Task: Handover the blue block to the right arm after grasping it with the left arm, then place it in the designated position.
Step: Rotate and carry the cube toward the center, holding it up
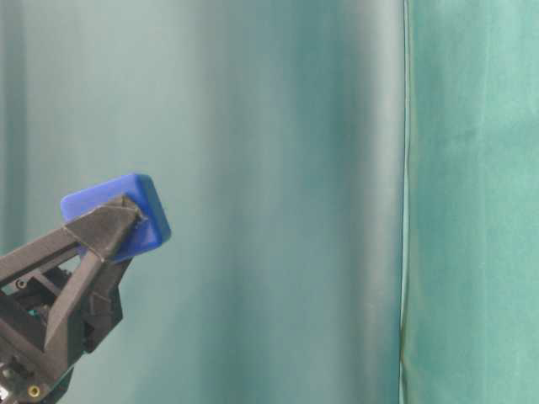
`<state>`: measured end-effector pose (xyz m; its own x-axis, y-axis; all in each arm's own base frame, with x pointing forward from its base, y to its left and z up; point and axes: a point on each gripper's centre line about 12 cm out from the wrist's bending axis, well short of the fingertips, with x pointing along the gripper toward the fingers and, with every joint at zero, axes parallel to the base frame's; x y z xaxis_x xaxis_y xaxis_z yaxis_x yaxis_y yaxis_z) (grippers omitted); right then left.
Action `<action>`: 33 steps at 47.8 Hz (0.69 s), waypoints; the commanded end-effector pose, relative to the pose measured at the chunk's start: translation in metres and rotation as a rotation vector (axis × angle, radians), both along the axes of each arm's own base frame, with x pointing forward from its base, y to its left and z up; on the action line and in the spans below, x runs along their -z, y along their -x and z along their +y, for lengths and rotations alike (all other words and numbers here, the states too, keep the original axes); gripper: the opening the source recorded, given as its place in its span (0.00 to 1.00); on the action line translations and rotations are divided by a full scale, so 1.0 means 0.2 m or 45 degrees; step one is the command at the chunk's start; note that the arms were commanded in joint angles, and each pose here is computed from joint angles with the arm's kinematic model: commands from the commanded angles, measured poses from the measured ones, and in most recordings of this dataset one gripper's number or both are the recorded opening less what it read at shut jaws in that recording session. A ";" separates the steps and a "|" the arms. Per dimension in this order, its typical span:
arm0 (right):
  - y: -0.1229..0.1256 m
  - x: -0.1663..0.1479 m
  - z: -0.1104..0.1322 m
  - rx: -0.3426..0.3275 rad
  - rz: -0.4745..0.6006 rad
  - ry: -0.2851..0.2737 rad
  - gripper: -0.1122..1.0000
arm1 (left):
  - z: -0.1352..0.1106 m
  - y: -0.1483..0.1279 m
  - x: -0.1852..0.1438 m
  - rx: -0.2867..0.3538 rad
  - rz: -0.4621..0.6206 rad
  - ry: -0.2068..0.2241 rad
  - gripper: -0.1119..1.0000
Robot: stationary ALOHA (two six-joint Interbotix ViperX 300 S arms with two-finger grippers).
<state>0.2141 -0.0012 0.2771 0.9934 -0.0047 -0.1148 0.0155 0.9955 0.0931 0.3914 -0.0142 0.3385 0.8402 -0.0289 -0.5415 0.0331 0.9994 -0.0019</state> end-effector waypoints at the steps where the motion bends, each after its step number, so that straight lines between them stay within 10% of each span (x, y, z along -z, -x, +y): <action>1: -0.01 -0.03 0.00 0.004 -0.021 0.002 0.94 | 0.00 0.02 -0.10 0.004 -0.068 -0.001 0.52; 33: -0.01 -0.04 0.00 0.002 -0.025 0.002 0.94 | 0.00 0.02 -0.10 0.004 -0.068 -0.001 0.52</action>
<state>0.2140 -0.0011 0.2765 0.9932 -0.0047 -0.1163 0.0156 0.9955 0.0930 0.3910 -0.0142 0.3389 0.8402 -0.0289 -0.5415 0.0331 0.9994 -0.0019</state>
